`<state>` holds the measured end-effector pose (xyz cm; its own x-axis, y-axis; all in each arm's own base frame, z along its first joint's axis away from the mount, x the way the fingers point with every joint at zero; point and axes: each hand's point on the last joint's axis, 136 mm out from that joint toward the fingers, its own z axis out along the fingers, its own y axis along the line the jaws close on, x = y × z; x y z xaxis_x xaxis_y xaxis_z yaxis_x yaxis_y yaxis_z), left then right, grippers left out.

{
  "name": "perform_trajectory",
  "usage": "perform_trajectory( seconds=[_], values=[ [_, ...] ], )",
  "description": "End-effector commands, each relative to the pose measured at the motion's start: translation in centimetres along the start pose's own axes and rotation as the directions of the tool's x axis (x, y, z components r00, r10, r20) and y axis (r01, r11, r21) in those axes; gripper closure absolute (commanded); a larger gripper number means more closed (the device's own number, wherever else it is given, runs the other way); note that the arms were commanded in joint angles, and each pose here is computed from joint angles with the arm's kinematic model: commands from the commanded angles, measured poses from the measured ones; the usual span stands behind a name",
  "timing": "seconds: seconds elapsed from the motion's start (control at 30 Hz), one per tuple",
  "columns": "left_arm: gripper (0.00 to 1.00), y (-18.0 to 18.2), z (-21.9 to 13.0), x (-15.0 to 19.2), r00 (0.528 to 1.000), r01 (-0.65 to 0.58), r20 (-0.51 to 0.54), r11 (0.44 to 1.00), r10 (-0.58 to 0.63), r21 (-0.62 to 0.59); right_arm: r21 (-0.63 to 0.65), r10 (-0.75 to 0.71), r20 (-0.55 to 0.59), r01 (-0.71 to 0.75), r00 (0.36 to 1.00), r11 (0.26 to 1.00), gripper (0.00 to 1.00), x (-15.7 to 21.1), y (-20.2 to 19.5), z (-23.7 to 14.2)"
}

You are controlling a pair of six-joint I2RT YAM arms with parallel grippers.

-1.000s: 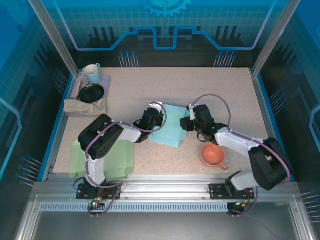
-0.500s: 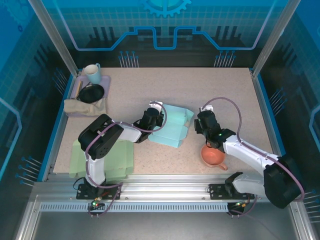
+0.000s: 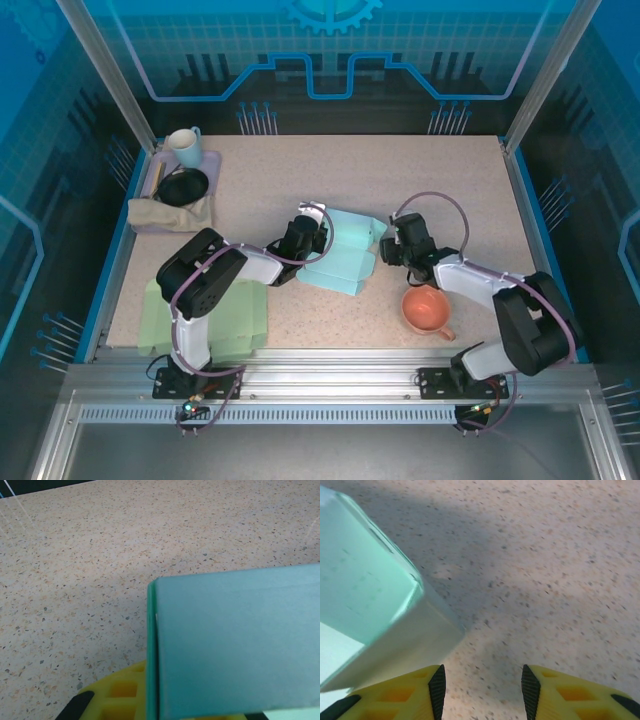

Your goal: Fold the paper box

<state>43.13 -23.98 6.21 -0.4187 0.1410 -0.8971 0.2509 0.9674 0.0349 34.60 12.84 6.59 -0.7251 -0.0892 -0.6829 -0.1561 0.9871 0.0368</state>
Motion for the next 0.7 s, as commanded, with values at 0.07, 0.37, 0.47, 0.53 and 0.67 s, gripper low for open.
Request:
perform_trajectory(
  seconds=[0.07, 0.37, 0.47, 0.53, 0.67],
  values=[
    [1.0, -0.4, 0.1, 5.3, 0.984, -0.074, -0.16, 0.997, 0.078, 0.033, -0.092, -0.054, 0.075, 0.061, 0.996, 0.994, 0.54, -2.6, 1.9, 0.5],
    [1.0, -1.1, -0.1, 5.5, 0.982, -0.092, -0.157, 0.992, 0.104, 0.083, -0.144, -0.117, 0.092, 0.13, 0.989, 0.981, 0.54, -3.1, 3.3, 1.0],
    [1.0, -1.2, -0.1, 5.6, 0.982, -0.091, -0.158, 0.991, 0.105, 0.095, -0.161, -0.135, 0.104, 0.151, 0.985, 0.975, 0.54, -3.1, 3.8, 1.0],
    [1.0, -1.2, -0.1, 5.5, 0.982, -0.09, -0.158, 0.991, 0.104, 0.097, -0.167, -0.145, 0.113, 0.163, 0.983, 0.972, 0.55, -3.2, 4.1, 0.9],
    [1.0, -1.2, -0.1, 5.5, 0.982, -0.089, -0.157, 0.991, 0.103, 0.097, -0.19, -0.162, 0.119, 0.182, 0.98, 0.965, 0.58, -3.1, 4.9, 1.1]
  ],
)
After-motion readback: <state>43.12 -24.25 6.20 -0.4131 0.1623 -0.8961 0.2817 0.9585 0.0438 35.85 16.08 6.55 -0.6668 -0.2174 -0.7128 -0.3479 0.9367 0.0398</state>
